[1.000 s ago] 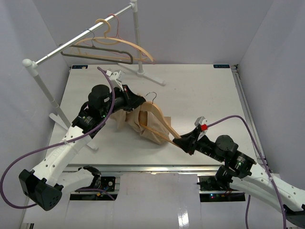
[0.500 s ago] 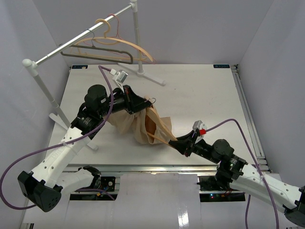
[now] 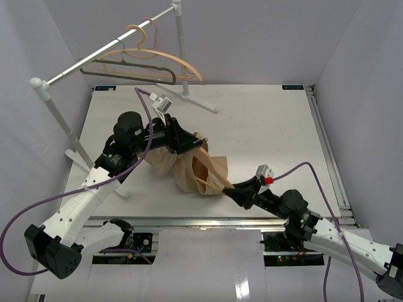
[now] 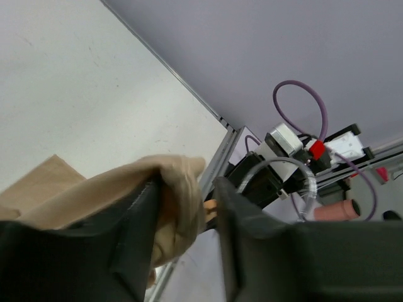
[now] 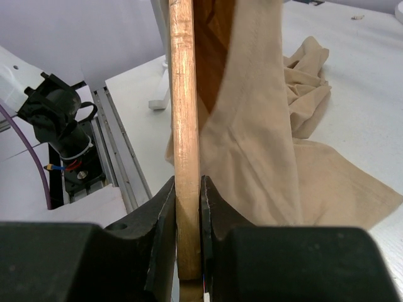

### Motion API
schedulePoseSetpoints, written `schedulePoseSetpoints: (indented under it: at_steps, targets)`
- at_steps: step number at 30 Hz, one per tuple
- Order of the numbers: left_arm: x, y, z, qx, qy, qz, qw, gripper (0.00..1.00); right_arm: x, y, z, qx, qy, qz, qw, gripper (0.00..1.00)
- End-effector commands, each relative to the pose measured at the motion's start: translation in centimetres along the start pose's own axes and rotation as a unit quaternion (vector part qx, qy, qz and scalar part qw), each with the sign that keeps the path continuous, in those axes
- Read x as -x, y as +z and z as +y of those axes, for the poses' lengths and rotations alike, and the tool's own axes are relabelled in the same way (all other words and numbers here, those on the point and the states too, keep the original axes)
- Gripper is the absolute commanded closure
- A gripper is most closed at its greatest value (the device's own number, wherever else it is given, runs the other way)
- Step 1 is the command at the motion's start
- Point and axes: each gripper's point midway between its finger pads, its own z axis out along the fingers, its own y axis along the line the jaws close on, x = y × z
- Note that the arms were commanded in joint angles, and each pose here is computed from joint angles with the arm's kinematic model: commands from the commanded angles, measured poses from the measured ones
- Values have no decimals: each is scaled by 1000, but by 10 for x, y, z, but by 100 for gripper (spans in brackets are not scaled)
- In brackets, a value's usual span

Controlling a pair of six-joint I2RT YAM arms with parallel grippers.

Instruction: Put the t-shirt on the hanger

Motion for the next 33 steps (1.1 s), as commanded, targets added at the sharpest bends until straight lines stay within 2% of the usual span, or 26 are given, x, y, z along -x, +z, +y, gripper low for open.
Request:
schedulePoseSetpoints:
  at_steps: [1,3,5,11,16,20,24,28,33]
  targets:
    - [-49,-10,-1,-18,1,98,995,38,73,-9,3,-2,2,-178,984,92]
    - [-53,-10,11,9,9,103,995,30,70,-15,4,7,9,-197,980,92]
    - [-59,-10,17,18,13,113,993,27,52,-20,-1,4,14,-197,980,92]
    - [-68,-12,17,-2,45,136,990,26,46,-32,-6,-1,4,-234,972,92]
    - [-43,-18,7,-14,151,107,983,28,40,-33,-8,-3,1,-228,974,92]
    - [-23,-28,-12,-48,268,80,959,27,41,-35,-6,2,0,-233,972,92]
    - [-23,-43,-16,-51,344,78,934,22,40,-33,-8,-4,-3,-221,975,92]
    - [-36,-55,-20,-68,365,114,922,24,42,-32,-5,-2,-4,-208,978,92]
    - [-37,-67,-34,-84,377,117,915,22,48,-31,6,19,-11,-176,984,92]
